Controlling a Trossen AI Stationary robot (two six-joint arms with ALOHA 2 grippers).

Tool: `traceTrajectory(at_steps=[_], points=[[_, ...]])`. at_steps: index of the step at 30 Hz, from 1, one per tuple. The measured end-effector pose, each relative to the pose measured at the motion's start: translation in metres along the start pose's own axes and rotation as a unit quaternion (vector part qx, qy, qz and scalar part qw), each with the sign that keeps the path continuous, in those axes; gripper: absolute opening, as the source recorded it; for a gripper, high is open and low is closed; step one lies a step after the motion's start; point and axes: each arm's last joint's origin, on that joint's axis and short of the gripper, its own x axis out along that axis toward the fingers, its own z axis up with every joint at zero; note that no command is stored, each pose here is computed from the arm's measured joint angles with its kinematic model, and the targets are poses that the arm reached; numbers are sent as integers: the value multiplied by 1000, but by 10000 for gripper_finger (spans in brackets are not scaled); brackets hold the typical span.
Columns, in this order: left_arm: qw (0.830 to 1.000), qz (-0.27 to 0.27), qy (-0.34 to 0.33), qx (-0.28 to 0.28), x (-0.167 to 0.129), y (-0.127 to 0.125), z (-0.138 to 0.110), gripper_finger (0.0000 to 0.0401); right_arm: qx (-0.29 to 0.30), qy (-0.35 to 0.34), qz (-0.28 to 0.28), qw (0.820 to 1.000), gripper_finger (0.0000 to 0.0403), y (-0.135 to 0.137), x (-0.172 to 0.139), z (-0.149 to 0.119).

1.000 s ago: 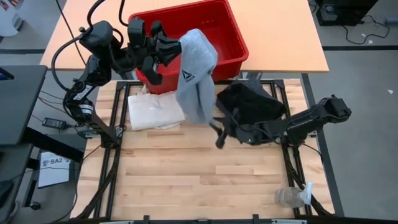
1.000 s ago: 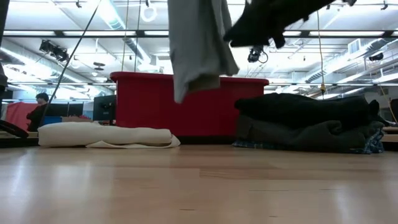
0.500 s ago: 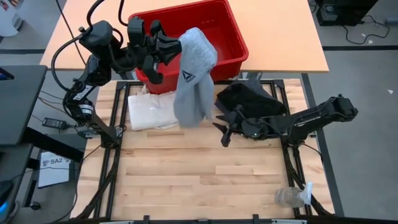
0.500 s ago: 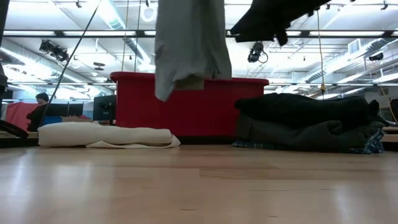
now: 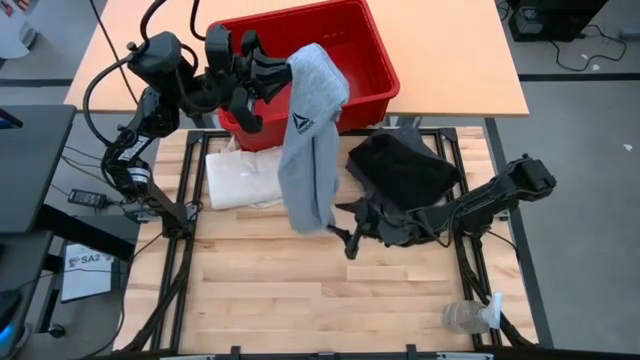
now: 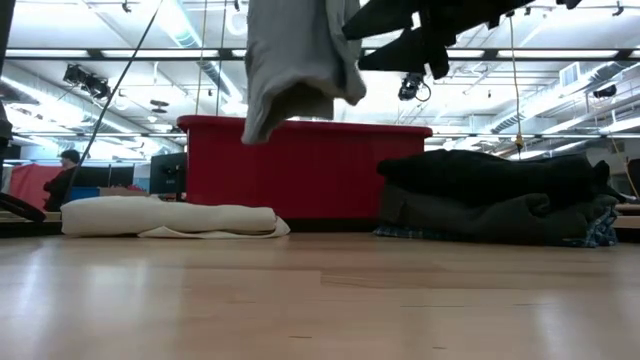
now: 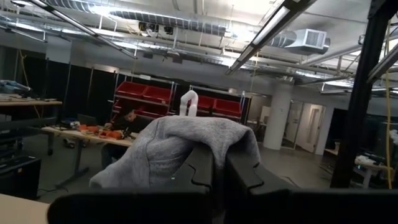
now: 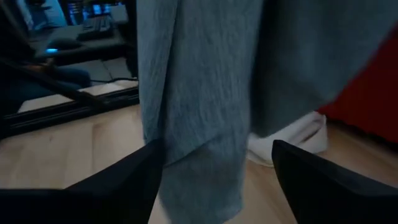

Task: Fold laundry
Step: Fold the gray shirt

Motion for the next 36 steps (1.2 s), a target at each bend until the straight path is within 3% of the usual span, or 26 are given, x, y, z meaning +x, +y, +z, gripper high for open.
traceTrajectory(at_steps=[5,10,14,18,23,27,36], points=[[1000,3,-2,0,0,1,1,16,-21,-9,21,1000,296,6,-4,1],[1000,9,-22,-1,0,1,4,16,-43,-51,-34,997,301,-5,7,11],[1000,16,-21,2,0,1,4,16,-7,-49,-1,999,306,-13,9,17],[1000,16,-21,2,0,1,4,16,-24,-42,12,999,307,-7,2,17],[1000,16,-22,3,0,1,4,16,-68,-52,-68,994,307,-12,2,17],[1000,16,-22,3,0,1,4,16,-49,-62,-163,983,307,-19,-1,18],[1000,15,-21,-1,0,0,4,16,-66,-74,-172,980,295,-10,-11,21]])
